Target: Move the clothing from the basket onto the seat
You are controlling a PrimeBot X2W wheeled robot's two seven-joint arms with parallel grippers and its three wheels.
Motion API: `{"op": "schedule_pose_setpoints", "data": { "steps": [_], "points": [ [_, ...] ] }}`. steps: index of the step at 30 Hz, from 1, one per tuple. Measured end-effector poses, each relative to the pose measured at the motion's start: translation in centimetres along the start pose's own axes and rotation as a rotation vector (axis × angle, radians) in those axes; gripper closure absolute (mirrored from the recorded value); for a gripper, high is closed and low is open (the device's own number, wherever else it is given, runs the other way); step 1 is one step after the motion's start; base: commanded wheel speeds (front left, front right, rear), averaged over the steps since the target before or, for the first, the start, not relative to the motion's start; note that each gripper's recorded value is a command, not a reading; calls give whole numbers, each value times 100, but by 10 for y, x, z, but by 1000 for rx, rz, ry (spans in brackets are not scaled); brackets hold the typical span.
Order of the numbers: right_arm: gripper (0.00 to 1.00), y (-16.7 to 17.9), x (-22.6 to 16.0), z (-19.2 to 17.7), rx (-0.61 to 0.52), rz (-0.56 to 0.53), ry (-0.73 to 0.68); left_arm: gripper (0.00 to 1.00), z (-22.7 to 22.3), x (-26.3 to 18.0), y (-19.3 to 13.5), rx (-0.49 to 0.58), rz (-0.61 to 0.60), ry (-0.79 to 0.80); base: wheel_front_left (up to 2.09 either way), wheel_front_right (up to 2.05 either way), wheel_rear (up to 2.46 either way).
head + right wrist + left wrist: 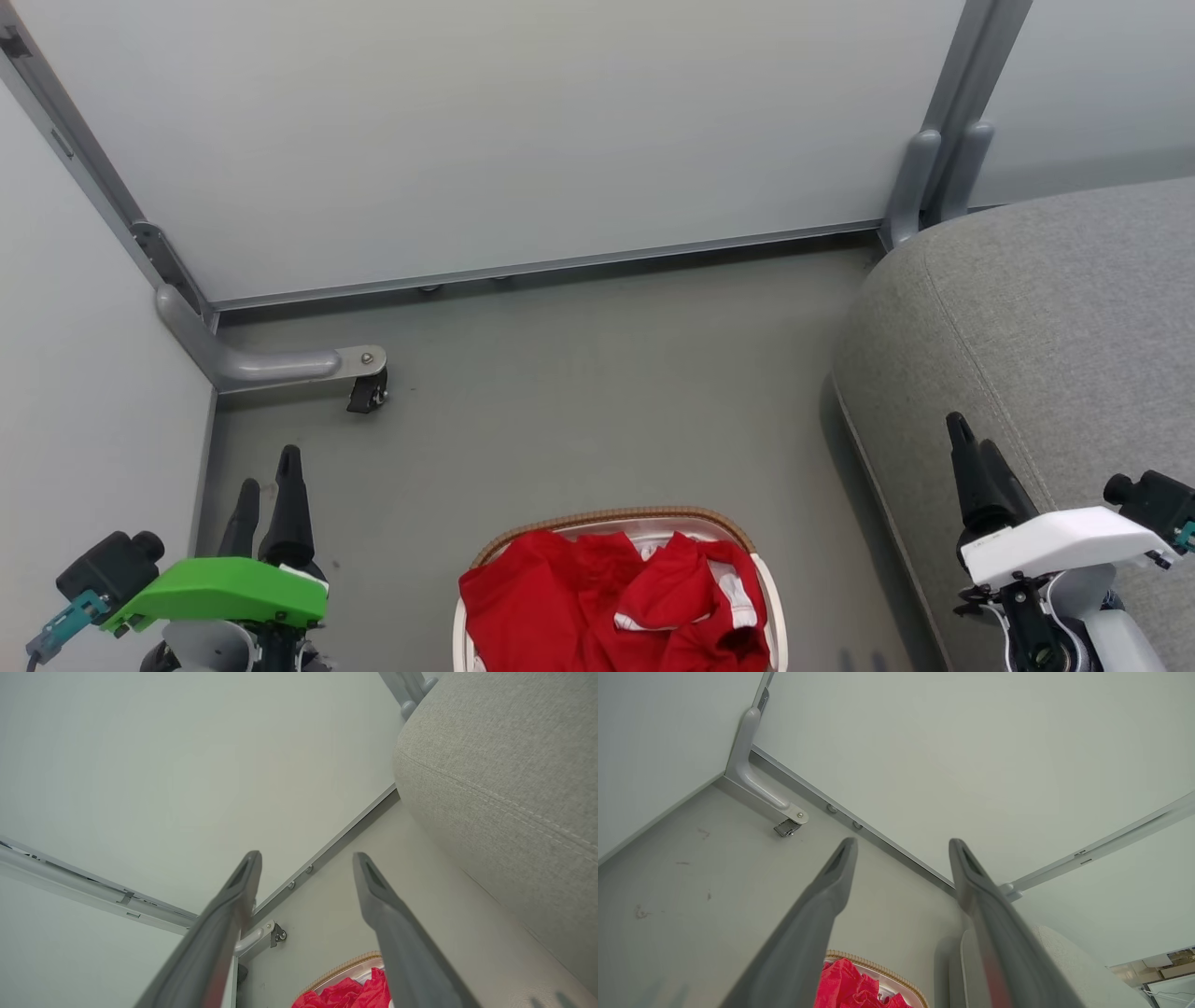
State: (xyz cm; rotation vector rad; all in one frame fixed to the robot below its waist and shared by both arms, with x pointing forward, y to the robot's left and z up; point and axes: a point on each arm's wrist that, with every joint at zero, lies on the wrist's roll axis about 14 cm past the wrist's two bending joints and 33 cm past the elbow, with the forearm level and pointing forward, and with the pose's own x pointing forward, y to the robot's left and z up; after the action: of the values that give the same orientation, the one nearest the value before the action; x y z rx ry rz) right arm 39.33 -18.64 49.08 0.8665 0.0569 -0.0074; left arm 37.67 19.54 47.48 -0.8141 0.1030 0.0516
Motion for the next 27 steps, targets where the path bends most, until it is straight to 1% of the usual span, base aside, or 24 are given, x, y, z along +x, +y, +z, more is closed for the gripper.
{"op": "schedule_pose_setpoints", "data": {
  "steps": [16,27],
  "points": [
    [0,9,3,-8,-227,40,8,0,-5,2,-6,256,-24,8,0,0,0],
    [0,17,3,-12,-365,75,8,0,-10,0,-8,386,-37,10,0,0,0]
  ]
}}
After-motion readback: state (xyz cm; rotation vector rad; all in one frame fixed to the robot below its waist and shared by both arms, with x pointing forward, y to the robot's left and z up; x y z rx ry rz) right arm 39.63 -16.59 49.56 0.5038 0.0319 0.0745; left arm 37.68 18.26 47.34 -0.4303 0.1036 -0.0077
